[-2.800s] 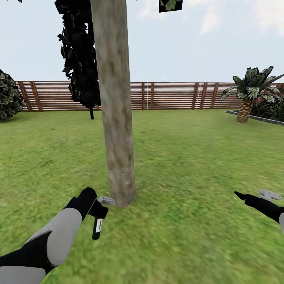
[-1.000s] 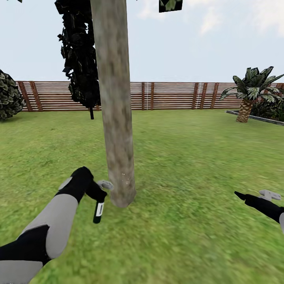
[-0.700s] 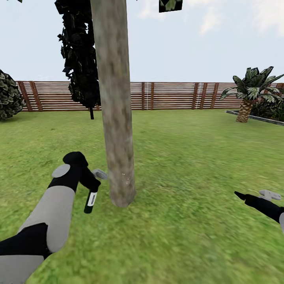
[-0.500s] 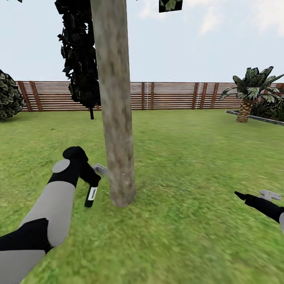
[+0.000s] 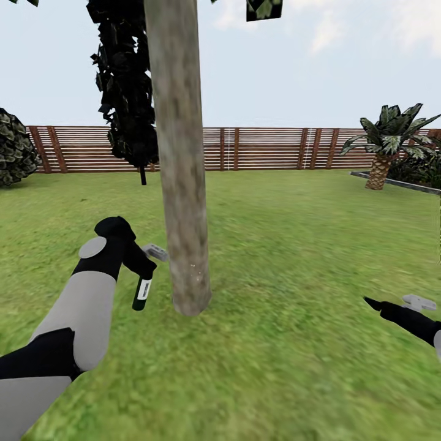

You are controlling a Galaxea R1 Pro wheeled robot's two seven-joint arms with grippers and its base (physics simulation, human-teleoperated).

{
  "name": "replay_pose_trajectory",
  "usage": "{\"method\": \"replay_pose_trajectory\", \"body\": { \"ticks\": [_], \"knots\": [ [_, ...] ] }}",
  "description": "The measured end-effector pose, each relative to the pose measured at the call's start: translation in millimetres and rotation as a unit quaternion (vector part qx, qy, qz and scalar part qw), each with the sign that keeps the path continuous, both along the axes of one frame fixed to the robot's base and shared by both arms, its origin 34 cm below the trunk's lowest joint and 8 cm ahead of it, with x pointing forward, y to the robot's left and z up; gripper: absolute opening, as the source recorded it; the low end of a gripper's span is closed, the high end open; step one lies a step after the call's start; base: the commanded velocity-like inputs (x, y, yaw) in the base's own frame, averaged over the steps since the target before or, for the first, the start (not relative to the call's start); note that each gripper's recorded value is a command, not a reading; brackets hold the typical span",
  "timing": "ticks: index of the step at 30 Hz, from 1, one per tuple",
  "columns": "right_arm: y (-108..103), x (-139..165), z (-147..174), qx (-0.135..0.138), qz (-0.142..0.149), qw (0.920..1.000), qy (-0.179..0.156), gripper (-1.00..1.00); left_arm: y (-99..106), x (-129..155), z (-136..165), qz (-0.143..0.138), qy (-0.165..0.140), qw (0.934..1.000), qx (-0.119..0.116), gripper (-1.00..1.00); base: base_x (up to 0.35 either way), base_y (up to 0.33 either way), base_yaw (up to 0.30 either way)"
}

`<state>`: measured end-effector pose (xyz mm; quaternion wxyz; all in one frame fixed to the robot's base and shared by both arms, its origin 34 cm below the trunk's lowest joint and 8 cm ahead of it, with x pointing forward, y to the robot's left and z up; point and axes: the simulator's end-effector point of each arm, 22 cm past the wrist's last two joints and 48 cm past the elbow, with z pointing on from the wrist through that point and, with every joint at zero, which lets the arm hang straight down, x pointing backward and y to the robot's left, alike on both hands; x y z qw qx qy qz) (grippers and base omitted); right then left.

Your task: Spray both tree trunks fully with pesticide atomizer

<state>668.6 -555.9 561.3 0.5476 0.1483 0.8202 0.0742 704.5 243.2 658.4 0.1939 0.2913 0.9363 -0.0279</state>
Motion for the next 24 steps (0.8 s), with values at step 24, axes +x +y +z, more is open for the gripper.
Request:
{"method": "replay_pose_trajectory", "body": {
  "ticks": [24],
  "knots": [
    [-0.1, -0.1, 0.2, 0.0, 0.0, 1.0, 0.0, 1.0, -32.1, 26.0, 75.6, 0.038, -0.049, 0.9962, -0.061, -1.0, -0.071, 0.0, 0.0]
  ]
}}
